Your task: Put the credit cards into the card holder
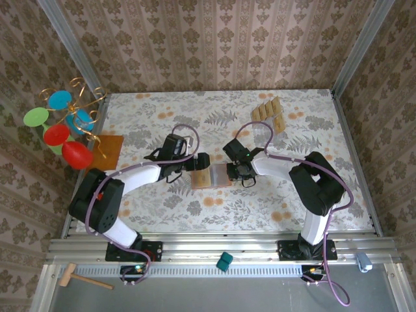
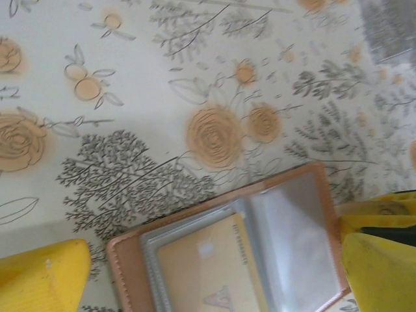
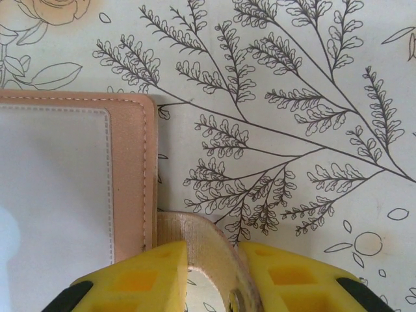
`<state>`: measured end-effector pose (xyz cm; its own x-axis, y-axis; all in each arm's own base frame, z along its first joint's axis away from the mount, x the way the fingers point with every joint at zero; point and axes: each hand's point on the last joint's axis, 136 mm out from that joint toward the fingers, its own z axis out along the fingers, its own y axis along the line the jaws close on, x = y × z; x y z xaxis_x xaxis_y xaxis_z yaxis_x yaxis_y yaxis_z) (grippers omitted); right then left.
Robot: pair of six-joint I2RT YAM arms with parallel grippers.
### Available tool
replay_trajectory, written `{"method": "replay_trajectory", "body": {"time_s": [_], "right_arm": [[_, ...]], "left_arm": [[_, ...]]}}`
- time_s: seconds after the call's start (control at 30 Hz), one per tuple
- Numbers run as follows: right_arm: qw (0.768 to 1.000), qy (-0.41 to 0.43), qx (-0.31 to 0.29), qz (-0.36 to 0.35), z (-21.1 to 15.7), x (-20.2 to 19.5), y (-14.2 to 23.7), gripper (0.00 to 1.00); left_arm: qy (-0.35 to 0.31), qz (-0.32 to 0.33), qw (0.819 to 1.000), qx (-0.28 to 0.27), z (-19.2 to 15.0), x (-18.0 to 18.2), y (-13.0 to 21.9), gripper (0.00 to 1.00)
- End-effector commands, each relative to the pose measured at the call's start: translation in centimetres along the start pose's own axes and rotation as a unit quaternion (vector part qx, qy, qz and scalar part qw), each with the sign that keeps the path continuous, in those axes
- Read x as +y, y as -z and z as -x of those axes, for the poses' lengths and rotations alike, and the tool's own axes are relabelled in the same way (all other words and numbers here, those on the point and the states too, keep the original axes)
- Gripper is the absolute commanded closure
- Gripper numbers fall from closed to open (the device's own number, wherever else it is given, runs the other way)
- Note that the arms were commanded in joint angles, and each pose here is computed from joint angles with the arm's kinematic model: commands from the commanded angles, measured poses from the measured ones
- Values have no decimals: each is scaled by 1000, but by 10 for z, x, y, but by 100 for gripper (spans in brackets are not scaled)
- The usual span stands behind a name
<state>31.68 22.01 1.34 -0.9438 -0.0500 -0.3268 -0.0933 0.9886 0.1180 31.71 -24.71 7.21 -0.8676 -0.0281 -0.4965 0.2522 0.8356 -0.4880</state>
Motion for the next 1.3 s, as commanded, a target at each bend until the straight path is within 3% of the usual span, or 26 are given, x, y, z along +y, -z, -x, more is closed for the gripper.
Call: {"method": "replay_trajectory", "body": {"time_s": [0.0,0.43,1.27], "right_arm": [[998,2,57,17,-35,6,-38,75],[997,10,61,38,-35,22,-38,81],[996,8,71,55,-40,36,-45,86]], "left_arm": [[-2,36,999,29,-10,17,-7,0],[1,12,999,46,-20,11,-28,0],[12,-58,998,14,-11,-28,-20,0]]}}
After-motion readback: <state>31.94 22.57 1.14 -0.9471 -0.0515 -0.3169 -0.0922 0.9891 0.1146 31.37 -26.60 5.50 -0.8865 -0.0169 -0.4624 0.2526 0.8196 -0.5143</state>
